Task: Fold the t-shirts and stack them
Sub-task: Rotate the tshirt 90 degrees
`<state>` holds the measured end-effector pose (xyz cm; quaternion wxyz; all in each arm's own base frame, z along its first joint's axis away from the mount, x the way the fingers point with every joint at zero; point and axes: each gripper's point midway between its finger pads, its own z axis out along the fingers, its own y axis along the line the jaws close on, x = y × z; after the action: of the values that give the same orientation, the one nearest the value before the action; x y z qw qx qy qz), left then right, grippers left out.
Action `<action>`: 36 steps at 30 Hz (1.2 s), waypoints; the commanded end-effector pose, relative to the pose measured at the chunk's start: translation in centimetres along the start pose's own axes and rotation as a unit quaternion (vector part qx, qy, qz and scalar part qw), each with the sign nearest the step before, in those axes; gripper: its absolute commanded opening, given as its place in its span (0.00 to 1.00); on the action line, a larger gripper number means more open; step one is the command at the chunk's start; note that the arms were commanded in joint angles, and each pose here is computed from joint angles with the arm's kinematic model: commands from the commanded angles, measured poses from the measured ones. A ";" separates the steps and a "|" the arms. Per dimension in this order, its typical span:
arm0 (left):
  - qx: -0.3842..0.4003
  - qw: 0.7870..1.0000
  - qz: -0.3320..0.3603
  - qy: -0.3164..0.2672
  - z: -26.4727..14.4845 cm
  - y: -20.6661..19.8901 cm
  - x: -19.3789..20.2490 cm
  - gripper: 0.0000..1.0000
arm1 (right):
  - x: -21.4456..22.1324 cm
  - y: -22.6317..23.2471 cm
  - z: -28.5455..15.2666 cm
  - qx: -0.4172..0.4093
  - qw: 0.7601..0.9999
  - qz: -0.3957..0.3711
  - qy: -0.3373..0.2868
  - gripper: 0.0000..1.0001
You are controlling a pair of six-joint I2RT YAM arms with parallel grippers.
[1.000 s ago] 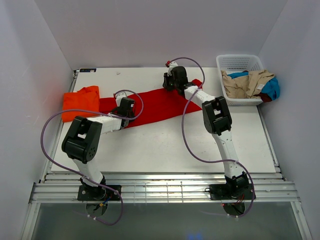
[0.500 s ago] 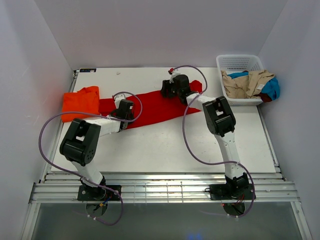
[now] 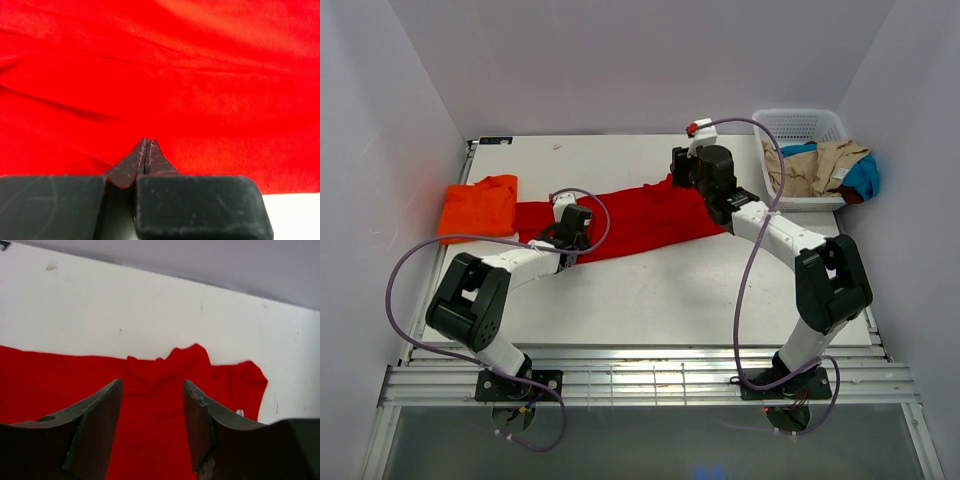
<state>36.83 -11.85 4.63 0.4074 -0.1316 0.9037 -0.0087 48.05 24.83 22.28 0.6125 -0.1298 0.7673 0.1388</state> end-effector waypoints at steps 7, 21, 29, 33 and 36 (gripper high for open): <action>-0.054 0.996 -0.013 -0.067 -2.2 3.0 -1.1 0.00 | 13.1 -4.2 -3.5 0.115 0.974 -0.029 0.193 0.08; -0.146 0.987 0.031 -0.066 -0.9 6.1 -0.9 0.00 | 17.9 -4.9 -2.5 0.147 0.957 -0.017 0.248 0.08; -0.154 0.986 0.060 0.025 1.2 5.6 2.3 0.00 | 19.6 -5.3 -1.3 0.158 0.947 -0.021 0.278 0.08; -0.123 0.988 0.047 0.079 1.5 4.6 5.2 0.00 | 19.8 -6.1 -0.7 0.173 0.942 -0.021 0.287 0.08; -0.100 0.989 0.029 0.102 0.8 4.0 7.3 0.00 | 19.2 -6.6 -0.1 0.181 0.941 -0.024 0.285 0.08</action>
<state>35.95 -7.36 1.96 0.3812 -0.1521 0.9012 0.1397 45.26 19.02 2.84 0.3844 -0.0871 0.9182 -0.0407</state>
